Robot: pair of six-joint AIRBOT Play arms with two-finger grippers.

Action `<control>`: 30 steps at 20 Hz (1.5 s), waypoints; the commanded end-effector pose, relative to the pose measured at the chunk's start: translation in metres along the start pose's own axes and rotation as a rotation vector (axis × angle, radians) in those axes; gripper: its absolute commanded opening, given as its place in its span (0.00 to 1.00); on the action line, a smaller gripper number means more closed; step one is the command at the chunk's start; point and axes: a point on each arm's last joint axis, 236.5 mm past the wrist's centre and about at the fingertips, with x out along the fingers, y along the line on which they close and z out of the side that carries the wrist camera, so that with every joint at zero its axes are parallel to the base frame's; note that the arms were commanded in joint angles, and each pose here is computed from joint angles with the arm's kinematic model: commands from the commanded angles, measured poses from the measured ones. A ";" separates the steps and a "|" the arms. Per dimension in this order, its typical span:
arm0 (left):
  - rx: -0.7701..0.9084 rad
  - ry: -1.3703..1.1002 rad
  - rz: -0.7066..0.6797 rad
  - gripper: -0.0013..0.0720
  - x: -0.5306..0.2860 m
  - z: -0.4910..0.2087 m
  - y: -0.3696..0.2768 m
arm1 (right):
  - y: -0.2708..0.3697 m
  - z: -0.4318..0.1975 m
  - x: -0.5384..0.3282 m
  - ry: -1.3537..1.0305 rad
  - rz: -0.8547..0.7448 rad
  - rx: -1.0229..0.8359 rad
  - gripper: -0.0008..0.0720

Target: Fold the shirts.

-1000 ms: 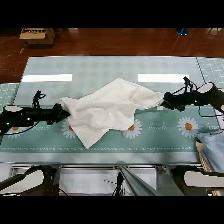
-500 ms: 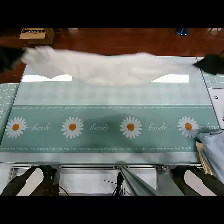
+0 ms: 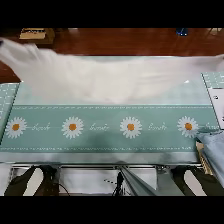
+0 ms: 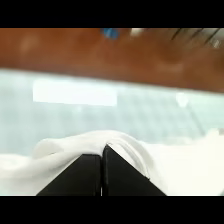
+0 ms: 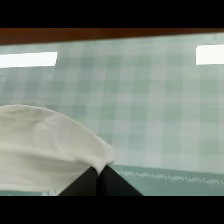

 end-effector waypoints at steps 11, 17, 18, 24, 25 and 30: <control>0.323 -0.482 0.295 0.04 -0.156 0.009 -0.092 | 0.061 0.036 -0.156 -0.456 -0.108 -0.202 0.04; 0.159 -0.283 0.556 0.04 -0.179 -0.057 -0.034 | -0.015 -0.010 -0.193 -0.308 -0.469 -0.088 0.03; 0.150 -0.253 0.522 0.04 -0.173 -0.064 -0.040 | -0.011 -0.011 -0.191 -0.302 -0.450 -0.091 0.03; 0.137 -0.128 0.362 0.04 -0.157 -0.097 -0.075 | 0.005 -0.049 -0.175 -0.137 -0.360 -0.078 0.04; 0.136 -0.075 0.370 0.04 -0.156 -0.109 -0.072 | 0.009 -0.054 -0.172 -0.114 -0.339 -0.080 0.03; 0.117 0.185 0.406 0.04 -0.155 -0.157 -0.055 | 0.029 -0.068 -0.158 -0.031 -0.234 -0.082 0.03</control>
